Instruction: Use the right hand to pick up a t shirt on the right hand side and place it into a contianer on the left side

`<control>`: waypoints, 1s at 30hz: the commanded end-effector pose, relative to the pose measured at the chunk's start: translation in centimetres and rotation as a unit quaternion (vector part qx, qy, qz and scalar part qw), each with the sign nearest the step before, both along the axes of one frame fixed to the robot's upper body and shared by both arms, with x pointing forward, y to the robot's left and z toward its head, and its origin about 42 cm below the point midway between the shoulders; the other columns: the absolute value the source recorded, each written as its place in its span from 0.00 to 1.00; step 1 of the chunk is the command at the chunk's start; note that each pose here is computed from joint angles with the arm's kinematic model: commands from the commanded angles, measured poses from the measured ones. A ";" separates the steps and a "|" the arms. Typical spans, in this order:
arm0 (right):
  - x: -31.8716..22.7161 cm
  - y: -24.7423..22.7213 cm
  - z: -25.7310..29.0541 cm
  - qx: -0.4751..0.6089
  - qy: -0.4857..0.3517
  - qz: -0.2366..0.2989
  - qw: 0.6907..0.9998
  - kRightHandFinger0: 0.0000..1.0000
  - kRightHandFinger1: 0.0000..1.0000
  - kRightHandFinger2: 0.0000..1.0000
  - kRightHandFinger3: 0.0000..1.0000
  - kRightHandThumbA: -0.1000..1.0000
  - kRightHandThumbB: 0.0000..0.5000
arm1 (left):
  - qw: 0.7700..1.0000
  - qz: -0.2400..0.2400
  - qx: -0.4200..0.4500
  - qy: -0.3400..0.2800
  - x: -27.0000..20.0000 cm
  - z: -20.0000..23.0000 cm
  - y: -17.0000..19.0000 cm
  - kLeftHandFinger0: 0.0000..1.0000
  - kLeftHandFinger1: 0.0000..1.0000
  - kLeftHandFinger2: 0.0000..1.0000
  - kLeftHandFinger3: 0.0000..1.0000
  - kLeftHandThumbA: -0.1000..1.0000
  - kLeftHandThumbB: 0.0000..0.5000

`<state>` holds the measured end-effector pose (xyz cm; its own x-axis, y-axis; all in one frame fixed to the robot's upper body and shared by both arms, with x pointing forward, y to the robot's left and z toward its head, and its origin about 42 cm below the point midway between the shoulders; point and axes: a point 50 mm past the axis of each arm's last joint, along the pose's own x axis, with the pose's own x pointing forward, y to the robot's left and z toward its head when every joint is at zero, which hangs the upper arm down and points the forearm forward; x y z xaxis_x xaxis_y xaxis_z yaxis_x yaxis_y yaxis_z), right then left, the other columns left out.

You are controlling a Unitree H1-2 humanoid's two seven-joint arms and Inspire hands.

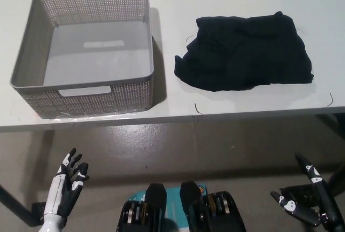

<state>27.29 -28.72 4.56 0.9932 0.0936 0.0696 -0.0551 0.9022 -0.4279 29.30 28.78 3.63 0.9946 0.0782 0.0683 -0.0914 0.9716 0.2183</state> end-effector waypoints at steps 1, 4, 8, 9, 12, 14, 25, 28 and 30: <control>0.2 0.4 4.9 -0.127 -0.171 -0.028 0.977 1.00 1.00 1.00 1.00 0.89 0.74 | 0.999 0.000 0.016 -0.051 0.8 1.6 0.7 0.74 0.88 0.95 1.00 0.80 0.74; 1.6 0.9 8.1 -0.158 -0.224 -0.070 0.959 1.00 1.00 1.00 1.00 0.81 0.85 | 0.998 -0.003 0.019 -0.051 0.7 1.7 0.8 0.76 0.88 0.97 1.00 0.81 0.71; 3.4 1.2 11.1 -0.174 -0.250 -0.088 0.949 1.00 1.00 1.00 1.00 0.71 0.91 | 0.998 0.003 0.014 -0.053 0.9 1.7 0.9 0.74 0.87 0.95 1.00 0.80 0.74; 3.8 1.2 11.6 -0.174 -0.251 -0.088 0.948 1.00 1.00 1.00 1.00 0.71 0.91 | 0.999 0.003 0.014 -0.053 0.9 1.7 0.9 0.74 0.87 0.95 1.00 0.80 0.74; 5.6 1.4 13.6 -0.194 -0.259 -0.094 0.941 1.00 1.00 1.00 1.00 0.71 0.96 | 0.999 0.005 0.014 -0.051 0.9 1.6 1.0 0.73 0.87 0.94 1.00 0.79 0.75; 7.5 1.9 15.3 -0.210 -0.264 -0.099 0.936 1.00 1.00 1.00 1.00 0.71 0.98 | 0.999 0.007 0.011 -0.051 0.9 1.6 1.0 0.72 0.86 0.94 1.00 0.79 0.77; 14.8 4.6 20.8 -0.284 -0.266 -0.117 0.914 1.00 1.00 1.00 1.00 0.71 1.00 | 0.999 0.002 0.014 -0.052 0.7 1.7 1.0 0.73 0.86 0.96 1.00 0.77 0.69; 15.8 4.8 21.3 -0.287 -0.264 -0.119 0.913 1.00 1.00 1.00 1.00 0.69 1.00 | 0.999 0.000 0.008 -0.053 0.8 1.7 0.9 0.74 0.87 0.96 1.00 0.77 0.71; 17.3 5.3 22.0 -0.297 -0.258 -0.118 0.912 1.00 1.00 1.00 1.00 0.66 1.00 | 0.998 0.001 0.019 -0.054 0.9 1.8 0.9 0.73 0.87 0.95 1.00 0.79 0.71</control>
<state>42.63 -23.45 24.35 0.8528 0.0888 0.5147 0.3888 0.5500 -0.7391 29.43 29.03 3.79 0.9929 0.0796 0.0882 -0.0975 0.9699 0.2231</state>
